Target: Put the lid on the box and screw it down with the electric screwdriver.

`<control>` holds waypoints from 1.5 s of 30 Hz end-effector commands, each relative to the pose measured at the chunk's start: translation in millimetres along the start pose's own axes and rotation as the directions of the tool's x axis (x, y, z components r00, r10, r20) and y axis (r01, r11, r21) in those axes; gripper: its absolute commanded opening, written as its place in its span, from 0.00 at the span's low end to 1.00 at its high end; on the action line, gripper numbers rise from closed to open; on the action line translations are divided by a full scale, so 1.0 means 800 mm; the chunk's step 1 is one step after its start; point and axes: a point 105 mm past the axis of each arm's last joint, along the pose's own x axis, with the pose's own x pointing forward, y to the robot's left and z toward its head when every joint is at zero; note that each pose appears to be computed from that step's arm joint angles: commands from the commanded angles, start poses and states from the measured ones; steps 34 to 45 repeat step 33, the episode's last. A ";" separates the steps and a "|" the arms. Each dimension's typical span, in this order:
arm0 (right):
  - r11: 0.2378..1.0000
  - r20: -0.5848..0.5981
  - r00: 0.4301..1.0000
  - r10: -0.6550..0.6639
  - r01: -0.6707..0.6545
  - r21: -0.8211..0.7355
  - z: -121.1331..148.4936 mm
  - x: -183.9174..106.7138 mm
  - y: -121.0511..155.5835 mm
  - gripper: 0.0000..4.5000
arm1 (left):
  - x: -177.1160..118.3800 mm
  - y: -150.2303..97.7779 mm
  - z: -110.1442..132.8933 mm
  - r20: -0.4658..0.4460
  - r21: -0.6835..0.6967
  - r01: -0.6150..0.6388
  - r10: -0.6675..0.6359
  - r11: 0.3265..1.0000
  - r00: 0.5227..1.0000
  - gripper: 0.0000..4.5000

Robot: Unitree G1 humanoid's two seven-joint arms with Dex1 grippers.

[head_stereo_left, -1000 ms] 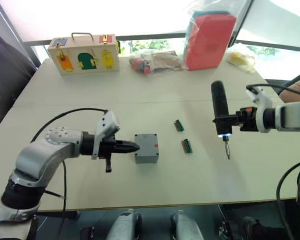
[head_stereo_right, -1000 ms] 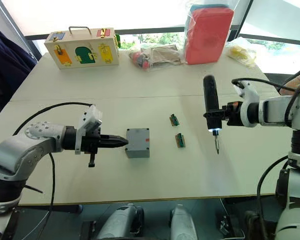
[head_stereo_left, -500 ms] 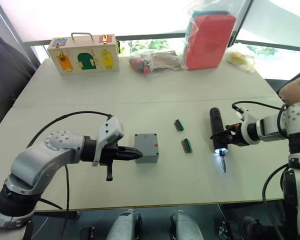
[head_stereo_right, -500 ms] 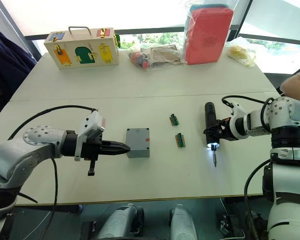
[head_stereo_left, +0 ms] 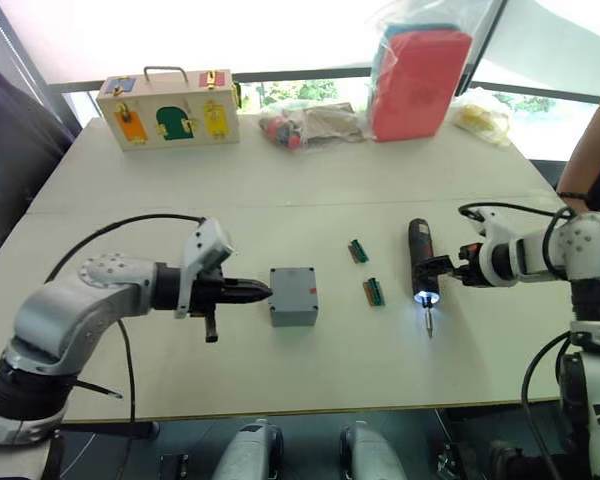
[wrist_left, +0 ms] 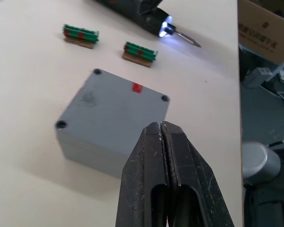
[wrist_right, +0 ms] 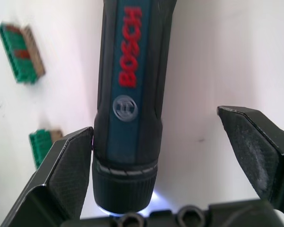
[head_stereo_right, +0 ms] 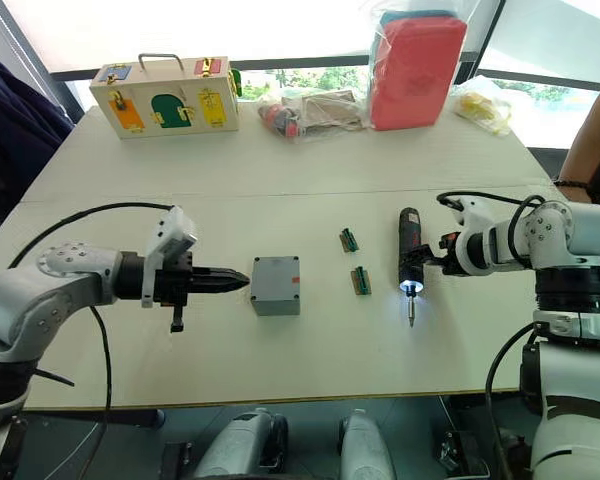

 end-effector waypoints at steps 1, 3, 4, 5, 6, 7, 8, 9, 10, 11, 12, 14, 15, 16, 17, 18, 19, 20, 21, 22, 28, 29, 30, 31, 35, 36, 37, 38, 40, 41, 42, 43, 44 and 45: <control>0.991 0.220 0.970 0.104 -0.084 -0.100 0.050 -0.045 0.031 1.00 | -0.025 0.006 0.011 0.043 -0.025 -0.058 0.059 0.998 0.997 0.00; 0.966 0.289 0.928 0.236 -0.193 -0.170 0.060 -0.066 0.059 1.00 | -0.034 0.005 0.009 0.048 -0.055 -0.070 0.073 0.996 0.996 0.00; 0.949 0.311 0.904 0.292 -0.235 -0.209 0.061 -0.075 0.070 1.00 | -0.037 0.003 0.008 0.051 -0.071 -0.072 0.076 0.995 0.996 0.00; 0.927 0.332 0.876 0.350 -0.271 -0.261 0.061 -0.084 0.081 1.00 | -0.040 0.001 0.006 0.053 -0.089 -0.071 0.076 0.993 0.996 0.00; 0.889 0.352 0.837 0.418 -0.296 -0.349 0.056 -0.094 0.095 1.00 | -0.043 -0.003 0.002 0.049 -0.108 -0.070 0.075 0.992 0.996 0.00; 0.848 0.364 0.801 0.475 -0.305 -0.433 0.049 -0.103 0.107 1.00 | -0.046 -0.007 -0.003 0.044 -0.129 -0.065 0.071 0.989 0.996 0.00; 0.804 0.348 0.776 0.526 -0.319 -0.502 0.035 -0.107 0.119 1.00 | -0.049 -0.012 -0.010 0.034 -0.155 -0.062 0.068 0.986 0.997 0.00; 0.766 0.324 0.758 0.565 -0.336 -0.548 0.020 -0.108 0.127 1.00 | -0.051 -0.017 -0.017 0.020 -0.177 -0.061 0.065 0.982 0.998 0.00; 0.722 0.287 0.748 0.598 -0.347 -0.598 0.001 -0.105 0.135 1.00 | -0.054 -0.023 -0.028 -0.009 -0.189 -0.063 0.063 0.980 0.998 0.00; 0.690 0.256 0.745 0.616 -0.355 -0.630 -0.014 -0.102 0.139 1.00 | -0.056 -0.027 -0.036 -0.032 -0.198 -0.066 0.061 0.978 0.998 0.00; 0.655 0.207 0.751 0.627 -0.365 -0.661 -0.034 -0.096 0.140 1.00 | -0.059 -0.031 -0.044 -0.049 -0.214 -0.066 0.057 0.975 0.997 0.00; 0.600 0.119 0.760 0.639 -0.396 -0.695 -0.065 -0.088 0.139 1.00 | -0.063 -0.037 -0.054 -0.062 -0.242 -0.065 0.052 0.968 0.997 0.00; 0.577 0.058 0.760 0.647 -0.439 -0.689 -0.087 -0.082 0.137 1.00 | -0.065 -0.042 -0.063 -0.086 -0.259 -0.063 0.042 0.964 0.995 0.00; 0.559 0.004 0.753 0.658 -0.485 -0.673 -0.108 -0.078 0.136 1.00 | -0.067 -0.050 -0.074 -0.116 -0.289 -0.058 0.025 0.956 0.993 0.00; 0.545 -0.041 0.744 0.667 -0.524 -0.654 -0.125 -0.076 0.135 1.00 | -0.069 -0.057 -0.084 -0.151 -0.319 -0.051 0.002 0.946 0.988 0.00; 0.533 -0.080 0.735 0.673 -0.557 -0.637 -0.140 -0.075 0.135 1.00 | -0.071 -0.067 -0.095 -0.186 -0.332 -0.043 -0.021 0.942 0.982 0.00; 0.527 -0.107 0.732 0.673 -0.576 -0.625 -0.149 -0.074 0.134 1.00 | -0.071 -0.073 -0.102 -0.200 -0.347 -0.036 -0.036 0.937 0.979 0.00; 0.515 -0.134 0.722 0.679 -0.599 -0.614 -0.158 -0.074 0.133 1.00 | -0.070 -0.080 -0.106 -0.198 -0.358 -0.025 -0.049 0.934 0.979 0.00; 0.506 -0.155 0.716 0.681 -0.613 -0.607 -0.163 -0.075 0.133 1.00 | -0.070 -0.084 -0.108 -0.195 -0.364 -0.019 -0.056 0.931 0.979 0.00; 0.501 -0.177 0.709 0.683 -0.631 -0.593 -0.168 -0.076 0.132 1.00 | -0.068 -0.087 -0.109 -0.187 -0.372 -0.015 -0.059 0.928 0.981 0.00; 0.481 -0.249 0.683 0.687 -0.684 -0.547 -0.181 -0.078 0.129 1.00 | -0.062 -0.096 -0.111 -0.148 -0.409 0.001 -0.067 0.913 0.987 0.00; 0.479 -0.253 0.682 0.686 -0.686 -0.548 -0.182 -0.078 0.129 1.00 | -0.062 -0.095 -0.111 -0.145 -0.412 0.001 -0.066 0.911 0.987 0.00; 0.477 -0.256 0.681 0.686 -0.687 -0.548 -0.182 -0.078 0.129 1.00 | -0.061 -0.095 -0.111 -0.143 -0.413 0.001 -0.066 0.911 0.988 0.00; 0.475 -0.256 0.677 0.690 -0.690 -0.545 -0.181 -0.078 0.129 1.00 | -0.060 -0.094 -0.110 -0.134 -0.412 -0.001 -0.060 0.911 0.989 0.00; 0.474 -0.256 0.672 0.695 -0.695 -0.541 -0.181 -0.077 0.130 1.00 | -0.058 -0.092 -0.109 -0.128 -0.408 -0.003 -0.053 0.913 0.990 0.00; 0.474 -0.256 0.672 0.695 -0.695 -0.541 -0.181 -0.077 0.130 1.00 | -0.058 -0.092 -0.109 -0.128 -0.408 -0.003 -0.053 0.913 0.990 0.00; 0.474 -0.256 0.672 0.695 -0.695 -0.541 -0.181 -0.077 0.130 1.00 | -0.058 -0.092 -0.109 -0.128 -0.408 -0.003 -0.053 0.913 0.990 0.00; 0.474 -0.256 0.672 0.695 -0.695 -0.541 -0.181 -0.077 0.130 1.00 | -0.058 -0.092 -0.109 -0.128 -0.408 -0.003 -0.053 0.913 0.990 0.00; 0.474 -0.256 0.672 0.695 -0.695 -0.541 -0.181 -0.077 0.130 1.00 | -0.058 -0.092 -0.109 -0.128 -0.408 -0.003 -0.053 0.913 0.990 0.00; 0.474 -0.256 0.672 0.695 -0.695 -0.541 -0.181 -0.077 0.130 1.00 | -0.058 -0.092 -0.109 -0.128 -0.408 -0.003 -0.053 0.913 0.990 0.00; 0.474 -0.256 0.672 0.695 -0.695 -0.541 -0.181 -0.077 0.130 1.00 | -0.058 -0.092 -0.109 -0.128 -0.408 -0.003 -0.053 0.913 0.990 0.00; 0.474 -0.256 0.672 0.695 -0.695 -0.541 -0.181 -0.077 0.130 1.00 | -0.058 -0.092 -0.109 -0.128 -0.408 -0.003 -0.053 0.913 0.990 0.00; 0.474 -0.256 0.672 0.695 -0.695 -0.541 -0.181 -0.077 0.130 1.00 | -0.058 -0.092 -0.109 -0.128 -0.408 -0.003 -0.053 0.913 0.990 0.00; 0.474 -0.256 0.672 0.695 -0.695 -0.541 -0.181 -0.077 0.130 1.00 | -0.058 -0.092 -0.109 -0.128 -0.408 -0.003 -0.053 0.913 0.990 0.00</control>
